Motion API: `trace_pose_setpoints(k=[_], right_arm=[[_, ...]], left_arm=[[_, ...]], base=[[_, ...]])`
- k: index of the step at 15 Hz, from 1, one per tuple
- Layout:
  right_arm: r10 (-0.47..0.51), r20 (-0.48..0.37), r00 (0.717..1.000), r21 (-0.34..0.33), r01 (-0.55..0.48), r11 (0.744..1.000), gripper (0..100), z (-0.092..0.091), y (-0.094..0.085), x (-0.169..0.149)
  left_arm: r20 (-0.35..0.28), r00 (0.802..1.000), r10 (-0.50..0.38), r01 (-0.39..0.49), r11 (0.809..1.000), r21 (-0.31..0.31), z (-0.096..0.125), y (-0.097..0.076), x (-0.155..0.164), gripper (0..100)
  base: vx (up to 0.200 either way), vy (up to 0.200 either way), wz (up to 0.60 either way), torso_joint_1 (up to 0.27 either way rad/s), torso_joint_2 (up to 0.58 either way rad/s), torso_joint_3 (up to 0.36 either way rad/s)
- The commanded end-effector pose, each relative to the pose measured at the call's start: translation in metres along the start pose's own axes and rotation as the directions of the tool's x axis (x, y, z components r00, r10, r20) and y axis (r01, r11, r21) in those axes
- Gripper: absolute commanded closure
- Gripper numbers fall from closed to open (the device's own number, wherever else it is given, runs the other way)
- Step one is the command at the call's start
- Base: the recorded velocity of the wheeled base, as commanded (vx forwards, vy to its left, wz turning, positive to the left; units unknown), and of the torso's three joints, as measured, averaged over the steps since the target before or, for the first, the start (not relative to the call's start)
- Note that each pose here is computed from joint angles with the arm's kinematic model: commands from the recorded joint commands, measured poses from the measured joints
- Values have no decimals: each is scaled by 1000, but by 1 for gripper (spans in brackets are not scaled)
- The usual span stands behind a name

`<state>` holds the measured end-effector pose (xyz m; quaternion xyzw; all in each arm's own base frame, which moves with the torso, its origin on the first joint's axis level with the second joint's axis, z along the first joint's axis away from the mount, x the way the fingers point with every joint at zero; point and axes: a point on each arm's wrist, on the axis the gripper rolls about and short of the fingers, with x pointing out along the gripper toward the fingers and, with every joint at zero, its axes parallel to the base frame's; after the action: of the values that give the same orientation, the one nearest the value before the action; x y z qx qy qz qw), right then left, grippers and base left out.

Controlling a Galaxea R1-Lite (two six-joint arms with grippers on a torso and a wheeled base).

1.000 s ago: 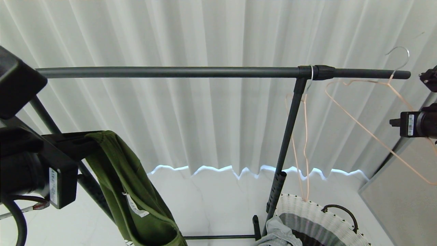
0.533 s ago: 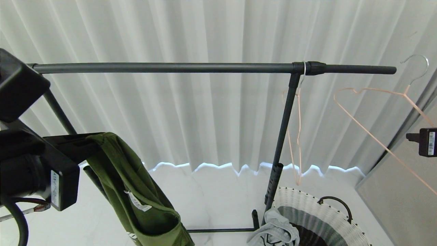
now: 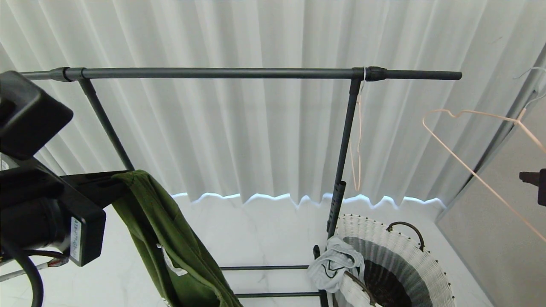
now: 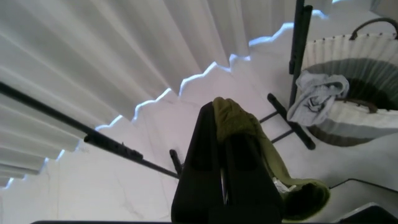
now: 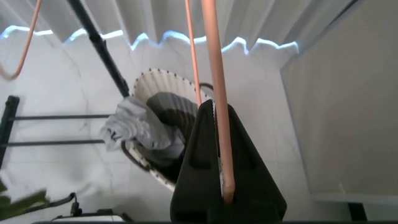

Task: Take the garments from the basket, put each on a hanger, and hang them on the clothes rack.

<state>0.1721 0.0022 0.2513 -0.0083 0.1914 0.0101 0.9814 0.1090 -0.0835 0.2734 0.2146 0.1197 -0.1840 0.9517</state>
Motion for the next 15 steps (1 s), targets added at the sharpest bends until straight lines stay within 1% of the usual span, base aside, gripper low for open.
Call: trace_pose_setpoints(k=[1, 4, 6, 10, 13, 15], right_arm=[[8, 10, 1000, -5, -8, 1000, 100, 0, 1, -3], [32, 25, 999, -13, -32, 999, 100, 1, 5, -7], [44, 37, 998, -16, -43, 999, 100, 2, 7, -10], [86, 70, 994, -29, -84, 996, 100, 5, 13, -18], [136, 93, 986, -47, -132, 990, 100, 6, 21, -25], [166, 139, 976, -58, -160, 985, 100, 10, 26, -26]], left_arm=[[7, 1000, 2, -2, 1000, -3, -1, -1, 2, 100], [28, 1000, 11, -11, 1000, -10, -4, -3, 7, 100], [17, 999, 31, -31, 999, -14, -4, -1, 10, 100], [12, 999, 39, -38, 999, -16, -2, 0, 12, 100], [6, 999, 37, -37, 999, -16, -3, -1, 14, 100], [5, 999, 37, -36, 999, -15, -3, -1, 14, 100]], base=[[0, 0, 0, 0, 0, 0], [0, 0, 0, 0, 0, 0], [0, 0, 0, 0, 0, 0], [0, 200, 0, 1, 1, 4], [0, 200, 0, 4, 4, 5], [0, 200, 0, 2, 2, 5]])
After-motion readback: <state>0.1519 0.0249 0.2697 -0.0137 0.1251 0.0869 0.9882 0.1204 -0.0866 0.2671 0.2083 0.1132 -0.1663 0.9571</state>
